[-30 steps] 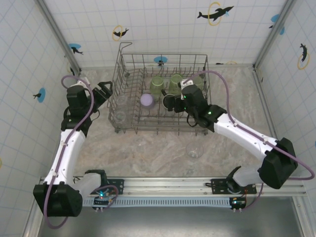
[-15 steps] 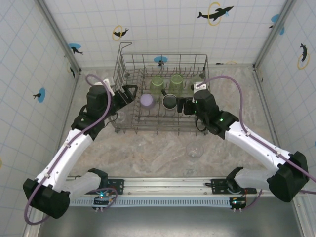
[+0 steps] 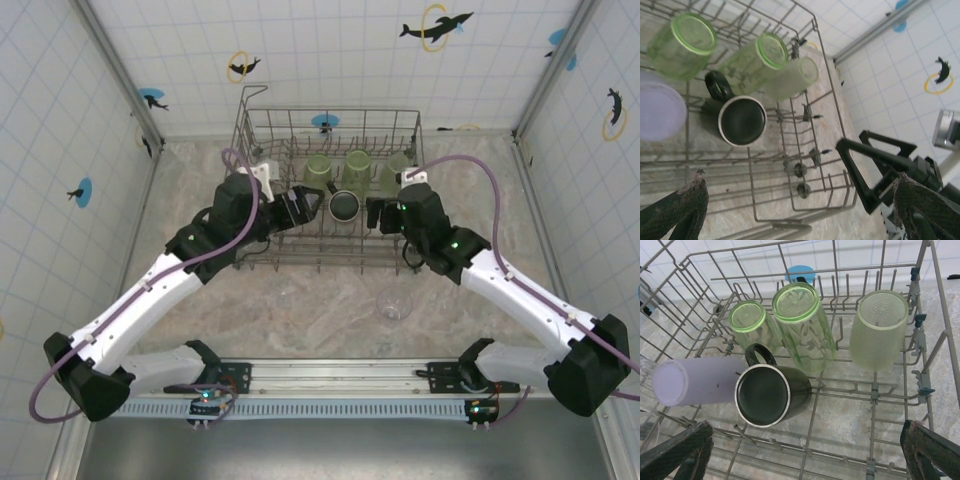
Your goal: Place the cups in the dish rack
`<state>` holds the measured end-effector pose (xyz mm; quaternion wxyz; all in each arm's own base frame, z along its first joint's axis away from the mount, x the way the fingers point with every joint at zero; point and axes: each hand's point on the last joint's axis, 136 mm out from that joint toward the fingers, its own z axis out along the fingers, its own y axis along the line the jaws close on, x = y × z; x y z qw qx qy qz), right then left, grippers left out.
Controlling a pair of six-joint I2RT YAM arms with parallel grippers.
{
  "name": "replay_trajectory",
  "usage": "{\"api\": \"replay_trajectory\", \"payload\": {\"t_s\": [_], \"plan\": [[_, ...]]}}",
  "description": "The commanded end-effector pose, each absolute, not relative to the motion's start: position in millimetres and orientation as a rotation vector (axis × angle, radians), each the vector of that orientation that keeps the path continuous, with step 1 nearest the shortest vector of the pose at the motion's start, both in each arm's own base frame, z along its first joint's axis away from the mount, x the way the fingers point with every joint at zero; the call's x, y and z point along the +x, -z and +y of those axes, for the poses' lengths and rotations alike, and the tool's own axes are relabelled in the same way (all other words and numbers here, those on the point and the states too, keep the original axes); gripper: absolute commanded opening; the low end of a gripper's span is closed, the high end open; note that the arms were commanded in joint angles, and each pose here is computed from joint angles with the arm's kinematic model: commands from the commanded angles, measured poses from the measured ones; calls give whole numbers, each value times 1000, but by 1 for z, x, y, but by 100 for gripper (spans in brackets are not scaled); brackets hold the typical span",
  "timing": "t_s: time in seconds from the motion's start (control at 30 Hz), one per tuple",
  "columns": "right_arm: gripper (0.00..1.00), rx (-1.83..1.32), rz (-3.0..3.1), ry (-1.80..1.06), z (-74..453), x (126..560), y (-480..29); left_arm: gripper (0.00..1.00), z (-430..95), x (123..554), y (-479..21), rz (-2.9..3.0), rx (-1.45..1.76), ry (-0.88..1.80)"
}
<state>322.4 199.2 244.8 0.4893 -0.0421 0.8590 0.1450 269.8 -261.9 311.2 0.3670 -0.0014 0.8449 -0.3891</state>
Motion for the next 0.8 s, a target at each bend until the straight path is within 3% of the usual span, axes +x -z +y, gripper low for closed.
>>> {"api": "replay_trajectory", "payload": {"t_s": [0.0,0.53,0.77], "plan": [[99,-61,2088,-314,186,322,-244,98,-273,261,-308,2201,44,959],[99,84,2131,-186,125,321,-245,98,-377,204,-276,2353,354,869],[99,171,2145,-144,92,313,-242,98,-393,191,-252,2419,404,796]]}}
